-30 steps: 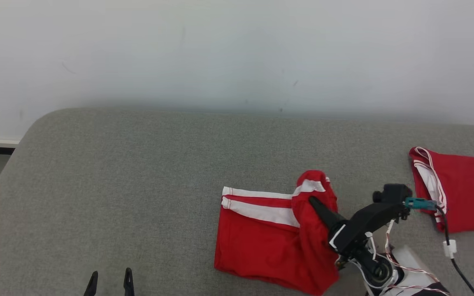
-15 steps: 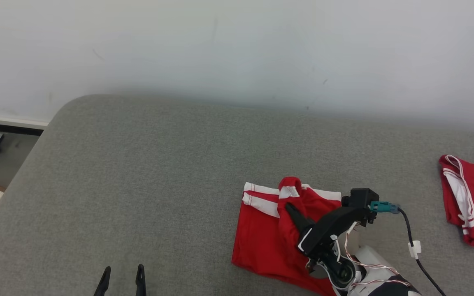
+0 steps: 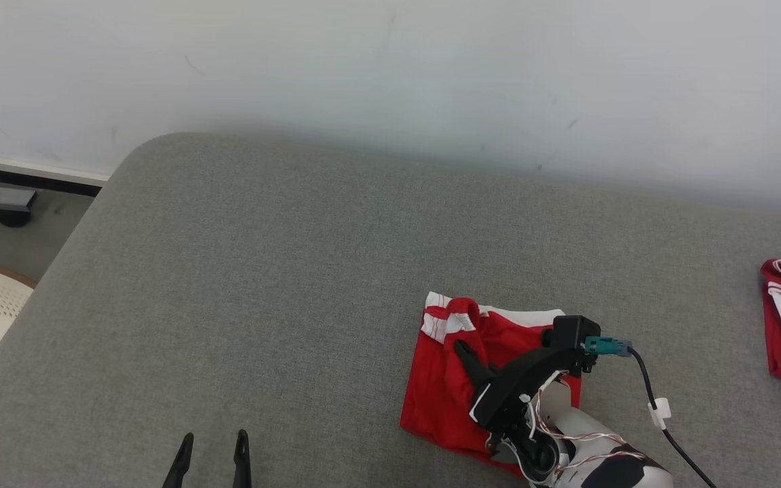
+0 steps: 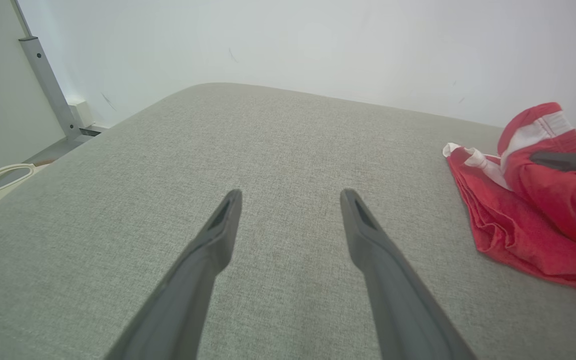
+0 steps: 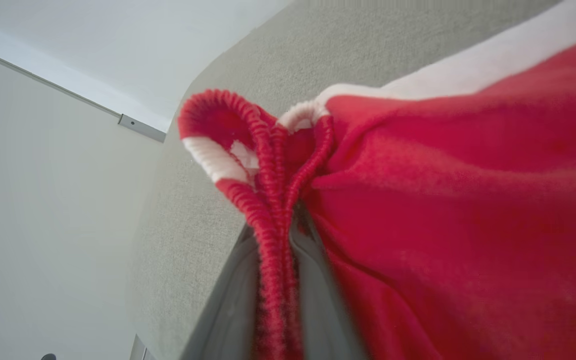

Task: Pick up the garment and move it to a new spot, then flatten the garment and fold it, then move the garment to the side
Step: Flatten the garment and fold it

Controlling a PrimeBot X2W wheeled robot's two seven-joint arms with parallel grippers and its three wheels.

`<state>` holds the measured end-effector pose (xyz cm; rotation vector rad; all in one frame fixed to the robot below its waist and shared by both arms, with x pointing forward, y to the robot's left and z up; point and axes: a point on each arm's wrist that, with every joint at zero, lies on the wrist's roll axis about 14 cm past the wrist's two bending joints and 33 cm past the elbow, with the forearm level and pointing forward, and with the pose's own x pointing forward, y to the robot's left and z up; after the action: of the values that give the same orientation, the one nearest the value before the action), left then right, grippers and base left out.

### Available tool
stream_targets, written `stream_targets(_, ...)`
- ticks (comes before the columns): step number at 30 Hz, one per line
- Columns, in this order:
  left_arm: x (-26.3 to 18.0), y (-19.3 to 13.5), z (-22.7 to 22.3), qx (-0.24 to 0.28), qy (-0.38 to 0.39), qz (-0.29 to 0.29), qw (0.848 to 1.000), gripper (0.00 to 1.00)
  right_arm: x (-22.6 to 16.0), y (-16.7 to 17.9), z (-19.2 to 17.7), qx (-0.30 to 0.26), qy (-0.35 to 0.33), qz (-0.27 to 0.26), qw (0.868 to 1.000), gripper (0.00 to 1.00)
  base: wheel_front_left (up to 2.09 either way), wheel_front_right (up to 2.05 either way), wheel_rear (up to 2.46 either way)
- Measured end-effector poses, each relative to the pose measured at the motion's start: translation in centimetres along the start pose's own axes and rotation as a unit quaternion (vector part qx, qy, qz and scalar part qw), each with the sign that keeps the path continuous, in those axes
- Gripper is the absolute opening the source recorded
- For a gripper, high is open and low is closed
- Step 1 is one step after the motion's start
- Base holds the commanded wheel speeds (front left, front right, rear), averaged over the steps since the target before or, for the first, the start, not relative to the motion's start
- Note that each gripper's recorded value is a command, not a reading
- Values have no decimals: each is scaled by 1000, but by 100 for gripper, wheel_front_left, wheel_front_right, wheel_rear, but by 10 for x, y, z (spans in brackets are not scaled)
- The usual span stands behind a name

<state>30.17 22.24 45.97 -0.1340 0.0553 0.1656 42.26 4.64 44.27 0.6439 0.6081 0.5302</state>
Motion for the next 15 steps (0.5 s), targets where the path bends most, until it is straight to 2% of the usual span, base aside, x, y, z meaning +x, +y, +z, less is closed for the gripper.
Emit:
stream_targets(1, 0, 0, 0, 0, 0, 1, 1000, 100, 0, 0, 1, -4, -4, -1, 1000, 19, 0, 0, 0)
stream_targets(2, 0, 1, 0, 0, 0, 1, 1000, 100, 1, 0, 2, -10, -7, -2, 1000, 47, 0, 0, 0)
stream_targets(3, -1, 1, 0, 0, 0, 2, 1000, 100, 0, 0, 2, -13, -9, -3, 1000, 100, 0, 0, 0)
stream_targets(9, -1, 2, 2, 1, -5, 0, 1000, 100, -7, 5, 16, -31, -56, 1, 998, 100, 0, 0, 0)
stream_targets(12, -3, 0, 0, 0, -3, -3, 1000, 100, -12, 18, 29, -30, -89, 20, 995, 100, 0, 0, 0)
stream_targets(15, -1, -2, 4, 1, -9, -8, 1000, 100, -21, 17, 48, -64, -122, 27, 990, 100, 0, 0, 0)
